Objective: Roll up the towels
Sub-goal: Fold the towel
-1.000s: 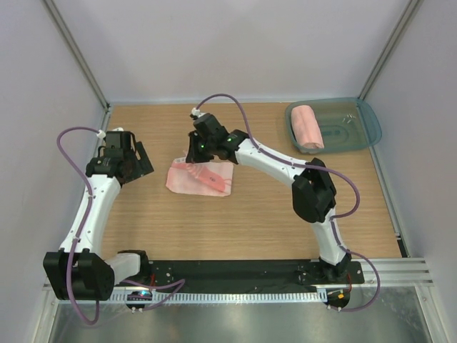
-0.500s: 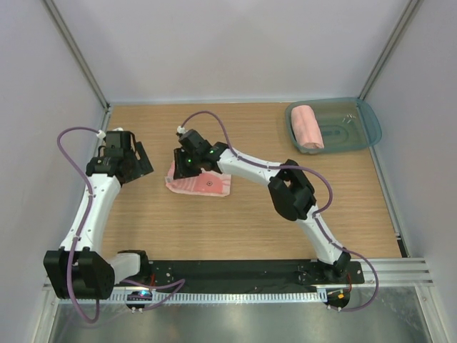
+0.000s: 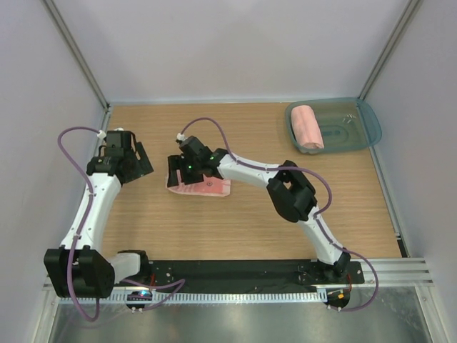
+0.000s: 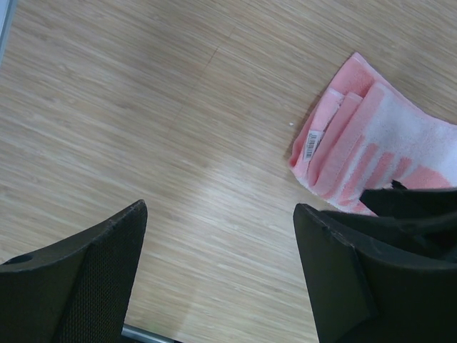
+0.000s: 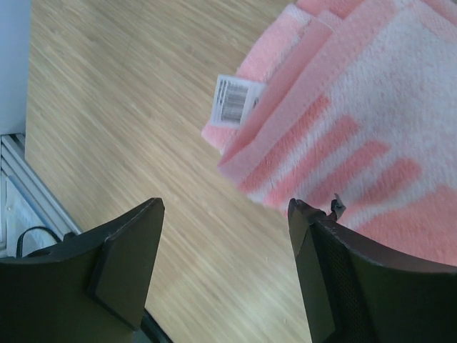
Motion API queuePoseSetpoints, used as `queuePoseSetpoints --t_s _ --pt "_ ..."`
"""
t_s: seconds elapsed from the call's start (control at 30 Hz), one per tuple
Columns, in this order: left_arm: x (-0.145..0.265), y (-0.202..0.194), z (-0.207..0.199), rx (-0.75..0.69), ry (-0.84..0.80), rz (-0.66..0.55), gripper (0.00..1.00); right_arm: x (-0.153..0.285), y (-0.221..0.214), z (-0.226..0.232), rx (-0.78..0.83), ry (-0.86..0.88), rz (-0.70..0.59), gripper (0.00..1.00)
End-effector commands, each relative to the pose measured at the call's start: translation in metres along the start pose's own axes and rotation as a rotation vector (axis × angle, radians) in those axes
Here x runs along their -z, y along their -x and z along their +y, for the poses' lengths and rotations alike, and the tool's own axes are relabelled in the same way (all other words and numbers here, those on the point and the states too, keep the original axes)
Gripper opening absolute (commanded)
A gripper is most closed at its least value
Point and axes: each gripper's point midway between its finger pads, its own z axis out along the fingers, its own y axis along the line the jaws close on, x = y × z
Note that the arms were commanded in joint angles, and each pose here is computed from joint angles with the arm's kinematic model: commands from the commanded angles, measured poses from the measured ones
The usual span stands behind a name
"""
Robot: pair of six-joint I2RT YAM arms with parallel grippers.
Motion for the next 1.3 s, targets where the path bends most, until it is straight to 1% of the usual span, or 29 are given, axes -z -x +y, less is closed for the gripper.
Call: queuePoseSetpoints --t_s 0.0,0.07,0.13,0.17,0.2,0.27,0.3,0.33,0.4,0.47,0.53,0.57,0.6,0.63,0.7,0.8,0.83,0.87,0.93,1.0,1.13,1.27 --pt "-0.002 0.001 0.001 0.000 0.000 0.003 0.83 0.060 0.041 0.036 0.026 0.094 -0.137 0.77" --pt "-0.003 -0.001 -0.003 -0.001 -0.021 0.012 0.82 0.074 0.048 0.028 0.006 0.097 -0.167 0.77" --pt "-0.005 -0.005 -0.012 -0.007 -0.066 0.030 0.80 0.088 0.043 0.015 -0.030 0.107 -0.180 0.73" --pt "-0.005 -0.006 -0.015 -0.010 -0.084 0.037 0.79 0.086 0.033 -0.014 -0.074 0.076 -0.156 0.70" --pt "-0.008 -0.007 -0.018 -0.014 -0.100 0.047 0.78 0.093 0.034 -0.019 -0.095 0.089 -0.164 0.56" --pt "-0.008 -0.011 -0.027 -0.017 -0.145 0.071 0.75 0.091 0.031 -0.033 -0.146 0.128 -0.156 0.42" --pt "-0.008 -0.012 -0.031 -0.021 -0.160 0.078 0.74 0.088 0.020 -0.056 -0.182 0.109 -0.136 0.32" --pt "-0.010 -0.014 -0.035 -0.025 -0.176 0.088 0.74 0.083 0.016 -0.061 -0.191 0.134 -0.126 0.28" --pt "-0.009 -0.019 -0.045 -0.042 -0.203 0.105 0.73 0.075 -0.003 -0.084 -0.230 0.113 -0.086 0.22" --pt "-0.007 -0.025 -0.061 -0.068 -0.231 0.123 0.73 0.068 -0.025 -0.102 -0.250 0.090 -0.049 0.21" --pt "-0.003 -0.031 -0.078 -0.083 -0.256 0.136 0.73 0.069 -0.033 -0.115 -0.265 0.075 -0.049 0.20" --pt "-0.004 -0.033 -0.083 -0.083 -0.262 0.138 0.73 0.072 -0.036 -0.121 -0.275 0.068 -0.050 0.20" --pt "-0.004 -0.035 -0.088 -0.081 -0.267 0.141 0.73 0.073 -0.051 -0.131 -0.292 0.050 -0.029 0.20" --pt "-0.004 -0.039 -0.096 -0.090 -0.281 0.147 0.73 0.078 -0.051 -0.140 -0.301 0.046 -0.036 0.20" --pt "-0.010 -0.041 -0.110 -0.063 -0.292 0.157 0.73 0.087 -0.062 -0.152 -0.312 0.027 -0.028 0.20" --pt "-0.018 -0.053 -0.142 -0.078 -0.339 0.181 0.72 0.099 -0.073 -0.163 -0.302 0.004 -0.020 0.20" --pt "-0.017 -0.061 -0.156 -0.106 -0.363 0.187 0.73 0.101 -0.079 -0.167 -0.302 -0.012 -0.005 0.20" --pt "-0.026 -0.069 -0.165 -0.120 -0.360 0.210 0.72 0.104 -0.085 -0.172 -0.301 -0.027 0.005 0.20" --pt "-0.023 -0.077 -0.194 -0.143 -0.443 0.231 0.72 0.111 -0.088 -0.172 -0.279 -0.032 0.008 0.20" --pt "-0.036 -0.087 -0.209 -0.164 -0.435 0.259 0.72 0.116 -0.093 -0.172 -0.270 -0.034 0.013 0.20" --pt "-0.065 -0.097 -0.207 -0.181 -0.337 0.254 0.70 0.125 -0.101 -0.175 -0.255 -0.057 0.031 0.20" --pt "-0.081 -0.102 -0.205 -0.202 -0.301 0.245 0.65 0.131 -0.102 -0.173 -0.243 -0.052 0.030 0.20"
